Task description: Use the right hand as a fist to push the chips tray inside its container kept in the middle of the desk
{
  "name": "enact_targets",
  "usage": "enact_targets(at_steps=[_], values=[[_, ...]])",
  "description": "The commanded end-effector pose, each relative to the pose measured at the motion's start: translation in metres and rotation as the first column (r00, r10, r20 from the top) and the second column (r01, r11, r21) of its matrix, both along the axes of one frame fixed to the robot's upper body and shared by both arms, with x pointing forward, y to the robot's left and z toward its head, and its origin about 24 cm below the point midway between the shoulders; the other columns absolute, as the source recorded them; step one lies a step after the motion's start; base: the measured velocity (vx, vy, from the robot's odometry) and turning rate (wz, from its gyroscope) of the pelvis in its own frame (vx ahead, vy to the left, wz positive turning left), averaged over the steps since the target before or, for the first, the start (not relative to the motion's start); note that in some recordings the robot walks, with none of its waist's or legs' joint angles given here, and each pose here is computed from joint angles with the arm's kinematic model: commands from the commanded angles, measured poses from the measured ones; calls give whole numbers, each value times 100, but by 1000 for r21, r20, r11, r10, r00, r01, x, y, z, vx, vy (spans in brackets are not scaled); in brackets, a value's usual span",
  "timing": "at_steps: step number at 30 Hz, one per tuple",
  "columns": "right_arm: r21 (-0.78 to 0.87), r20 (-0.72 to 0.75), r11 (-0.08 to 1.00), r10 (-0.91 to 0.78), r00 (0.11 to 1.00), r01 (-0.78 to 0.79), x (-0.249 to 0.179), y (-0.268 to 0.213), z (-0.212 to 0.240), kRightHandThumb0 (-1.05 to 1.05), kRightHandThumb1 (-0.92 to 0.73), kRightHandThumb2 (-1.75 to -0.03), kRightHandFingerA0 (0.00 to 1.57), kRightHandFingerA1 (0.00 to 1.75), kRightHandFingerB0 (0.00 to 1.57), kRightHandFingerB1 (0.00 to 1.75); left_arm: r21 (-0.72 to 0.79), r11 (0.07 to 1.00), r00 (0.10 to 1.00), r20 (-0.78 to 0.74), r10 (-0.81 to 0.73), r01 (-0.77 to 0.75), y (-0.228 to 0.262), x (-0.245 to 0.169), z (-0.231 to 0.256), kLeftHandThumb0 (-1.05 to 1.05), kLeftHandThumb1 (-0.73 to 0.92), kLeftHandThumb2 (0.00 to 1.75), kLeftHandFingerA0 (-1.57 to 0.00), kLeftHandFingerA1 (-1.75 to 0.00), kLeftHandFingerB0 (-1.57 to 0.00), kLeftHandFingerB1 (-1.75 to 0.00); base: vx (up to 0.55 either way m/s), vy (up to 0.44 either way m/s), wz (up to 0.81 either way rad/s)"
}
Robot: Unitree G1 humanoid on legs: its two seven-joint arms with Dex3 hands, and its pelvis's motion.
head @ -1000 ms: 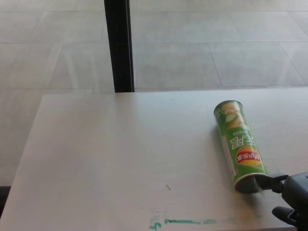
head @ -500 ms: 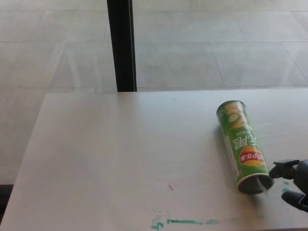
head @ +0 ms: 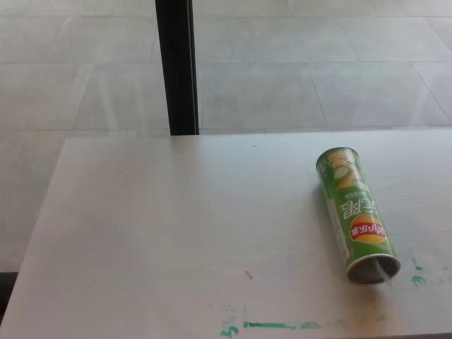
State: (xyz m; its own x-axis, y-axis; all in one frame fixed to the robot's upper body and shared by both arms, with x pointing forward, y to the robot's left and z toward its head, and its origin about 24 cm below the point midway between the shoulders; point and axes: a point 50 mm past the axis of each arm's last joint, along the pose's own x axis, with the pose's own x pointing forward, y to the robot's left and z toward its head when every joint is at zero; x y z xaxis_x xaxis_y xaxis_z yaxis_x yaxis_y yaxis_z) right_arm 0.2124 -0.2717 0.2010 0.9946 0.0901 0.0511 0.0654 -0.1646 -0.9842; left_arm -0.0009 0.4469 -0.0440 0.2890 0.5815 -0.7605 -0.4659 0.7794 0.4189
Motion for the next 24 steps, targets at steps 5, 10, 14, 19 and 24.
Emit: enact_targets(at_steps=[5,10,14,19,24], values=[[230,103,952,-231,967,203,-19,-66,4,-56,-72,-62,96,77,62,44,22,1000,1000,-1,-6,6,6,-4,7,-65,78,63,-48,-52,-37,-41,0,0,0],[431,156,803,-516,842,412,-31,-126,-49,-61,-73,-62,93,64,56,42,17,999,999,-9,-30,30,3,-1,4,-68,78,63,-51,-54,-39,-41,0,0,0],[531,118,663,-675,729,528,-43,-150,-91,-61,-75,-63,91,75,54,47,9,1000,1000,2,0,0,2,1,3,-67,62,98,-43,-61,-33,-53,0,0,0],[724,4,411,-805,593,554,-68,-167,-142,-57,-73,-63,84,77,51,54,34,999,1000,-15,-23,23,4,4,5,-67,79,64,-54,-53,-41,-41,0,0,0],[884,-156,89,-869,470,458,-85,-177,-175,-48,-69,-61,87,106,49,58,17,1000,1000,19,10,-10,3,4,3,-63,77,62,-51,-55,-41,-44,0,0,0]])
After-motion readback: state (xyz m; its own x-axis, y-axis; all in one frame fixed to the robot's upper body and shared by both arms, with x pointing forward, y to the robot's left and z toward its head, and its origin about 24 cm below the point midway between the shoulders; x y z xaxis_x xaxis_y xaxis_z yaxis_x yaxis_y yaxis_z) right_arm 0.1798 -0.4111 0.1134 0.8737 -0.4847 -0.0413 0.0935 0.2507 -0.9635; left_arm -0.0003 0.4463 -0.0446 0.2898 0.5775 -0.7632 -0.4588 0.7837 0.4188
